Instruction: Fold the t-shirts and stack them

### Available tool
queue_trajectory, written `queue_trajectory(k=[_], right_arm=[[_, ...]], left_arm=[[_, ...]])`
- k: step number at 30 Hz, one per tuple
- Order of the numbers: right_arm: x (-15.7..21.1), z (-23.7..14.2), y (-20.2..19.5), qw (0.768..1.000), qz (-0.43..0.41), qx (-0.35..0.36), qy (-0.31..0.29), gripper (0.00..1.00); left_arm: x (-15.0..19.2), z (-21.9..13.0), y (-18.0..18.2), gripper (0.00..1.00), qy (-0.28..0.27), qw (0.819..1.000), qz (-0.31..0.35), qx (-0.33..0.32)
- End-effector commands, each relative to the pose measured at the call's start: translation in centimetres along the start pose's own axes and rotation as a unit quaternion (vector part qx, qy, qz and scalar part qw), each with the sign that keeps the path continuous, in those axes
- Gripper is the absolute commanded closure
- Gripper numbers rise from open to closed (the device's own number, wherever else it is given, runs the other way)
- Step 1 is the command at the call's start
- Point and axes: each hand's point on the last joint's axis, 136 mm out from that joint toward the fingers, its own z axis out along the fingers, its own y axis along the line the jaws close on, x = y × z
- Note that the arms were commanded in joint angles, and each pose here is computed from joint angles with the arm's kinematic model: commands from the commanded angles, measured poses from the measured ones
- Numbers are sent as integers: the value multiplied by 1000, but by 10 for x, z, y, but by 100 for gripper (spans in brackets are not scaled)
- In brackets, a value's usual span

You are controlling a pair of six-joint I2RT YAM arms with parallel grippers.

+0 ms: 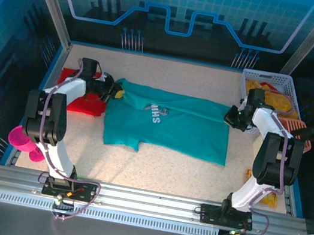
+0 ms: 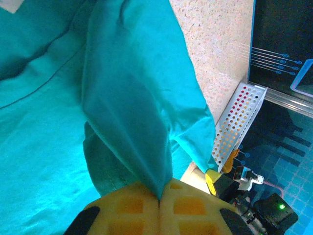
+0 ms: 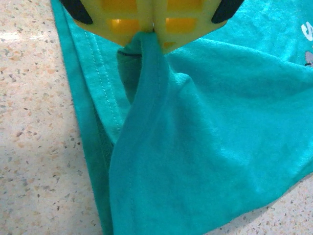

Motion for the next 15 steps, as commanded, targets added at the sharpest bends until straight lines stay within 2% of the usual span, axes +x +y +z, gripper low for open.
queue_trajectory(k=[1, 13, 15], right_arm=[[8, -1, -6, 1000, 8, 15, 7, 100], [19, 15, -20, 999, 13, 40, 26, 100], [20, 18, -20, 999, 14, 39, 30, 92]], left_arm=[[3, -12, 7, 100, -17, 1000, 14, -16], [-7, -8, 40, 100, -26, 998, 6, -56], [-10, -5, 47, 97, -27, 997, 5, -68]])
